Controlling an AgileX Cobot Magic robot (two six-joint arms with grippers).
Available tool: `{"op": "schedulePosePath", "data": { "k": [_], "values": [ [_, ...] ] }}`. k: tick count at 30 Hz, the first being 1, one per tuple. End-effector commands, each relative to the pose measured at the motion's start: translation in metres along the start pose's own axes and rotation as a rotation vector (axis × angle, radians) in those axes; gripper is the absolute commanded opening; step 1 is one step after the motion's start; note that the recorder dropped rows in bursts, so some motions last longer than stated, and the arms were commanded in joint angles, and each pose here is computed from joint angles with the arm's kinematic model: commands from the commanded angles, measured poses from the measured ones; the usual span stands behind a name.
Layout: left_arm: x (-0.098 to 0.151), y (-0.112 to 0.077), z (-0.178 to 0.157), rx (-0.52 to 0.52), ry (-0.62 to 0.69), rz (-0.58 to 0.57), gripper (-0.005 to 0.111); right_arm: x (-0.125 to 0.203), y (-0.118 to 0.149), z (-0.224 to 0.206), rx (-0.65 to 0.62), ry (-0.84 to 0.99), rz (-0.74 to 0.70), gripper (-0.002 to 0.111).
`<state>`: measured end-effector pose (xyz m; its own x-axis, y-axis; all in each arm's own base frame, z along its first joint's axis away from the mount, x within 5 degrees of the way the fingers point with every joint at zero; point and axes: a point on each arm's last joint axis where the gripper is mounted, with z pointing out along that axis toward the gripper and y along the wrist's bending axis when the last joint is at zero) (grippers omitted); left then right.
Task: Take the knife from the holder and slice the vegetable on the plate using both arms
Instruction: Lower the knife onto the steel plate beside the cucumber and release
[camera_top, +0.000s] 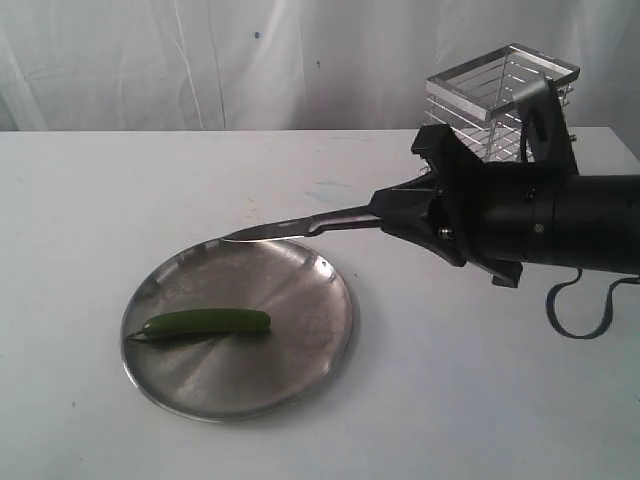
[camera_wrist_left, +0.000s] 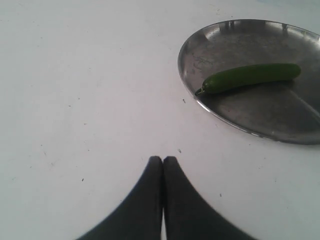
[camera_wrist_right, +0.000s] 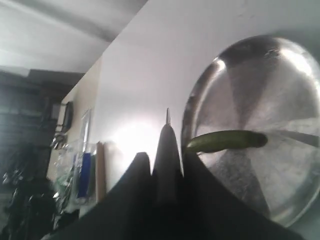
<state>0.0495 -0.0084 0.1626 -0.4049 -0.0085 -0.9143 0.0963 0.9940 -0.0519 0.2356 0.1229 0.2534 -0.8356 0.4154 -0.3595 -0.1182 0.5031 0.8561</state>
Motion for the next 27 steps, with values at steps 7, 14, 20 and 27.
{"op": "schedulePosePath", "data": {
  "k": [7,14,20,27],
  "values": [
    [0.0,0.0,0.0,-0.002,-0.005,-0.004,0.0,0.005,-0.045,0.039,0.152,0.068,0.323,0.0],
    [0.0,0.0,0.0,-0.002,-0.005,-0.004,0.0,0.002,-0.055,0.05,0.178,0.087,0.248,0.0],
    [0.0,0.0,0.0,-0.002,-0.005,-0.004,0.0,-0.004,-0.061,0.07,0.146,0.145,0.18,0.0],
    [0.0,0.0,0.0,-0.002,-0.005,-0.004,0.0,-0.003,-0.074,0.081,0.165,0.175,0.172,0.0]
  ]
}}
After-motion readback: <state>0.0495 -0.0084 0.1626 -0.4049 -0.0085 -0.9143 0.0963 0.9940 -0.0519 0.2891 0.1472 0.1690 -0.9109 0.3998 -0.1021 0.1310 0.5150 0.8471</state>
